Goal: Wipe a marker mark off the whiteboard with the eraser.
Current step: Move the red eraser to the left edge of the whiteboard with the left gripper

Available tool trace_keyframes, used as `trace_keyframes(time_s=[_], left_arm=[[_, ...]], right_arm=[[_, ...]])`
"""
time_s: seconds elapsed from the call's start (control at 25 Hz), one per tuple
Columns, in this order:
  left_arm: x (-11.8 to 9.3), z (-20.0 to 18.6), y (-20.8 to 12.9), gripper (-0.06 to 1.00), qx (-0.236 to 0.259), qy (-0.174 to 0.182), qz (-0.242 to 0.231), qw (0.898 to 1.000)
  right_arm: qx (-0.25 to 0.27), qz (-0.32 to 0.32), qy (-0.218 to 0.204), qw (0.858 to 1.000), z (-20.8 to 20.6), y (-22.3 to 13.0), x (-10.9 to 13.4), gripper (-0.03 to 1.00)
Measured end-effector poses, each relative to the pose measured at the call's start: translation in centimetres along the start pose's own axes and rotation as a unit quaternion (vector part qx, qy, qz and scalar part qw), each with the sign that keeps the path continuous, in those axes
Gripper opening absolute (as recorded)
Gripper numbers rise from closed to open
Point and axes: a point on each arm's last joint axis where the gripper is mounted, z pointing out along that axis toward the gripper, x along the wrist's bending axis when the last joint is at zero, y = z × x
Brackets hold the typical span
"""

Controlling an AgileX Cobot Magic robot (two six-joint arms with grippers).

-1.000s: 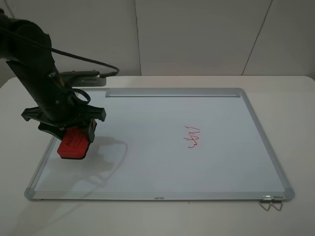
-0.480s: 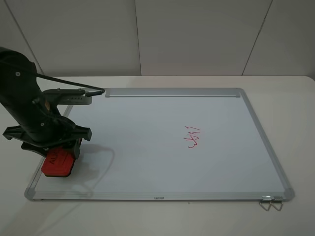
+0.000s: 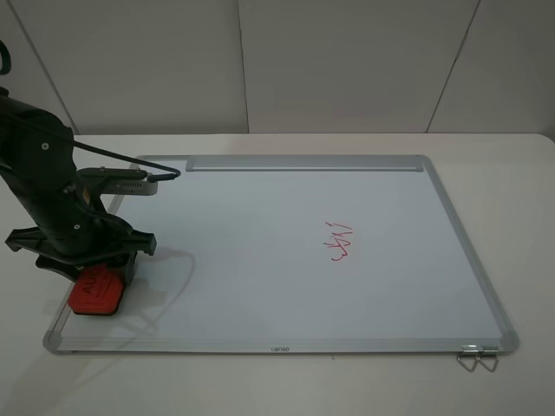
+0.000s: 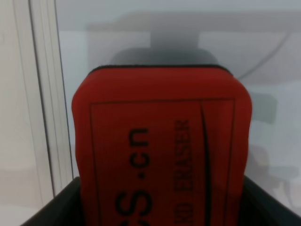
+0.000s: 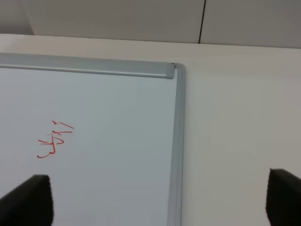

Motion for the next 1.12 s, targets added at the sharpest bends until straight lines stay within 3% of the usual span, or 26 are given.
trace_keyframes(time_s=[1.12], left_arm=[[0.2, 0.7, -1.2, 0.58, 0.016, -0.003, -0.009, 1.000]], right_arm=[[0.000, 0.000, 0.000, 1.000, 0.0, 0.0, 0.0, 0.83]])
